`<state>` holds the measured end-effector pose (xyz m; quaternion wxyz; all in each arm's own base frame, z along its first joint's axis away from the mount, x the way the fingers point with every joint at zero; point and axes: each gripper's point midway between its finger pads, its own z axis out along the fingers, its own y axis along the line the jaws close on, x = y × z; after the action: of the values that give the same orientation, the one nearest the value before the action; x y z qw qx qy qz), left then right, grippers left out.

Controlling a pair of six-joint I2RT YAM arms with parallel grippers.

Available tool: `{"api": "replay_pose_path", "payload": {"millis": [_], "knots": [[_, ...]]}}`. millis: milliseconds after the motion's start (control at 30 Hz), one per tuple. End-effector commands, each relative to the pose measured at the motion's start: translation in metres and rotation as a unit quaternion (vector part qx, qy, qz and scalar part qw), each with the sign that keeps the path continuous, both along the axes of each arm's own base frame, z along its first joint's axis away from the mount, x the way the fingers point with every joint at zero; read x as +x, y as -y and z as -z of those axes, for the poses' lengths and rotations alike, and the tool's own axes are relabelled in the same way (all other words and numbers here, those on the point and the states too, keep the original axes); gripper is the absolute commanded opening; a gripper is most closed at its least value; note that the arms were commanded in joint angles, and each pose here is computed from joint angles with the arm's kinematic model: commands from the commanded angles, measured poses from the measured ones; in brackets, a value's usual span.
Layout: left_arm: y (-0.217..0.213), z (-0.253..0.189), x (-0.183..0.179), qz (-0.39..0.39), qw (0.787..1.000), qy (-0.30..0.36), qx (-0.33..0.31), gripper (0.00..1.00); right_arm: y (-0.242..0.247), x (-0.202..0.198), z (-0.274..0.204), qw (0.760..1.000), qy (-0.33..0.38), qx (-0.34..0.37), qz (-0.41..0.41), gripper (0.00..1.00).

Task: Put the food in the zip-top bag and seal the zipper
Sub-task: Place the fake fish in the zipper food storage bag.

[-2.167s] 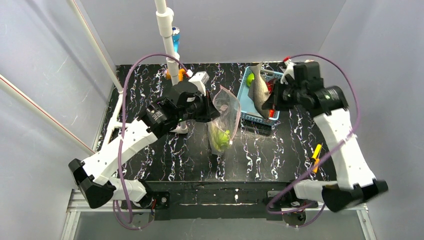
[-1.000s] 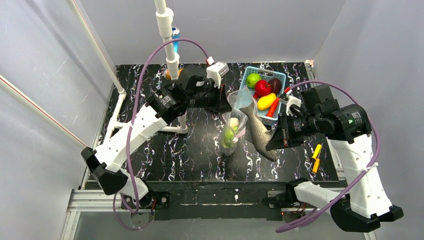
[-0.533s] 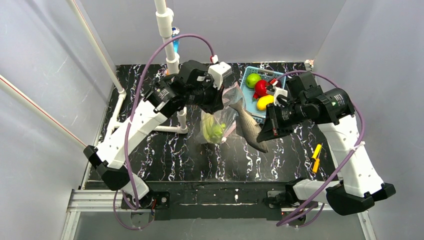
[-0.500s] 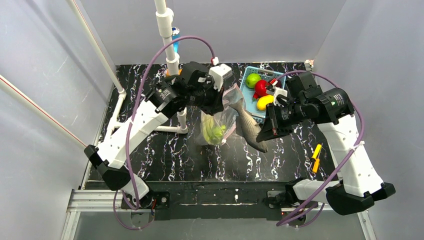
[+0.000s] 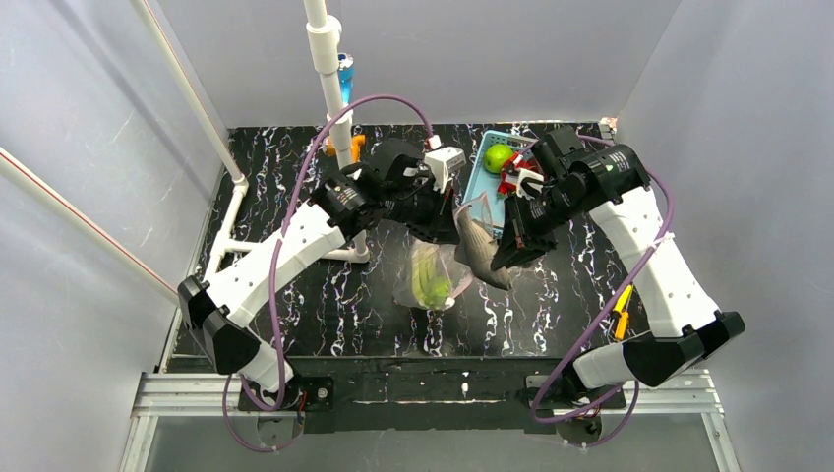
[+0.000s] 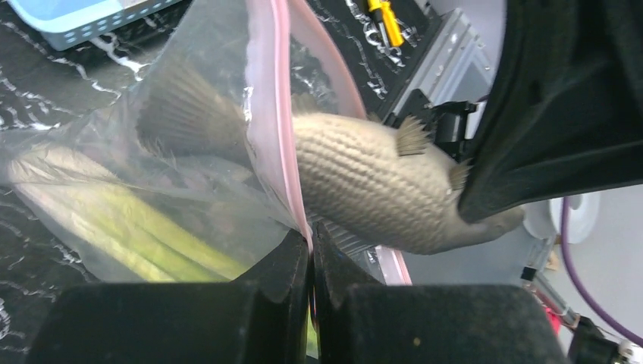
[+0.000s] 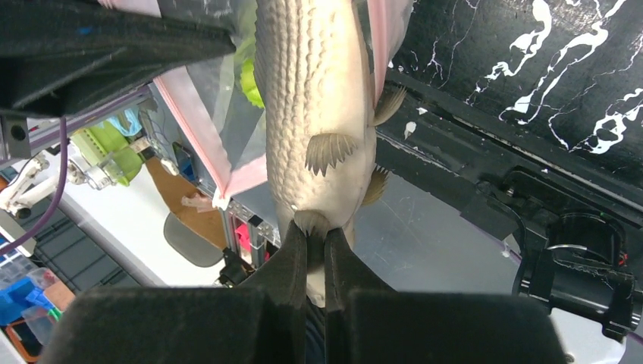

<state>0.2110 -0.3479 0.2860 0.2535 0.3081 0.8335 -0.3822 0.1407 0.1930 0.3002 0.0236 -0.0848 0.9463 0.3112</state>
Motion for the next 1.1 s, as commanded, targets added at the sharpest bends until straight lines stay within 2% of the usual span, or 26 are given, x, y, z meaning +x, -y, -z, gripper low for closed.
{"api": "replay_pose_path", "payload": {"millis": [0, 100, 200, 367, 467, 600, 667, 767, 867, 1000, 1067], "knots": [[0.025, -0.027, -0.017, 0.028, 0.996, -0.029, -0.077, 0.0, -0.002, -0.013, -0.012, 0.999, -0.028, 0.017, 0.004, 0.01], [0.034, -0.023, -0.025, 0.036, 0.996, -0.033, -0.074, 0.0, -0.001, -0.01, -0.004, 0.999, -0.043, 0.0, 0.016, 0.01], [0.037, -0.016, -0.028, 0.034, 0.998, -0.019, -0.058, 0.0, 0.007, 0.002, -0.007, 0.999, -0.01, -0.02, 0.039, 0.01], [0.036, 0.005, -0.024, 0.013, 0.999, -0.03, -0.023, 0.0, 0.007, 0.014, -0.024, 0.998, 0.019, -0.004, 0.064, 0.02], [0.038, 0.002, -0.025, 0.016, 0.999, -0.032, -0.024, 0.0, 0.014, 0.026, -0.026, 0.995, 0.052, -0.022, 0.084, 0.09], [0.038, -0.011, -0.025, 0.007, 0.999, -0.033, -0.041, 0.0, -0.008, 0.039, -0.03, 0.989, 0.071, 0.053, 0.115, 0.19], [0.041, -0.016, -0.023, -0.002, 0.998, -0.035, -0.052, 0.0, -0.019, 0.045, -0.035, 0.986, 0.073, 0.091, 0.122, 0.19], [0.043, -0.02, -0.018, -0.028, 0.997, -0.041, -0.066, 0.0, -0.03, 0.062, -0.045, 0.975, 0.114, 0.133, 0.14, 0.18], [0.046, -0.024, -0.018, -0.049, 0.992, -0.058, -0.098, 0.0, -0.037, 0.077, -0.048, 0.958, 0.143, 0.177, 0.175, 0.24], [0.047, -0.038, -0.025, -0.05, 0.987, -0.075, -0.131, 0.0, -0.04, 0.084, -0.027, 0.963, 0.135, 0.16, 0.17, 0.26], [0.046, -0.042, -0.024, -0.062, 0.985, -0.074, -0.146, 0.0, -0.039, 0.082, -0.026, 0.965, 0.15, 0.149, 0.157, 0.39]]}}
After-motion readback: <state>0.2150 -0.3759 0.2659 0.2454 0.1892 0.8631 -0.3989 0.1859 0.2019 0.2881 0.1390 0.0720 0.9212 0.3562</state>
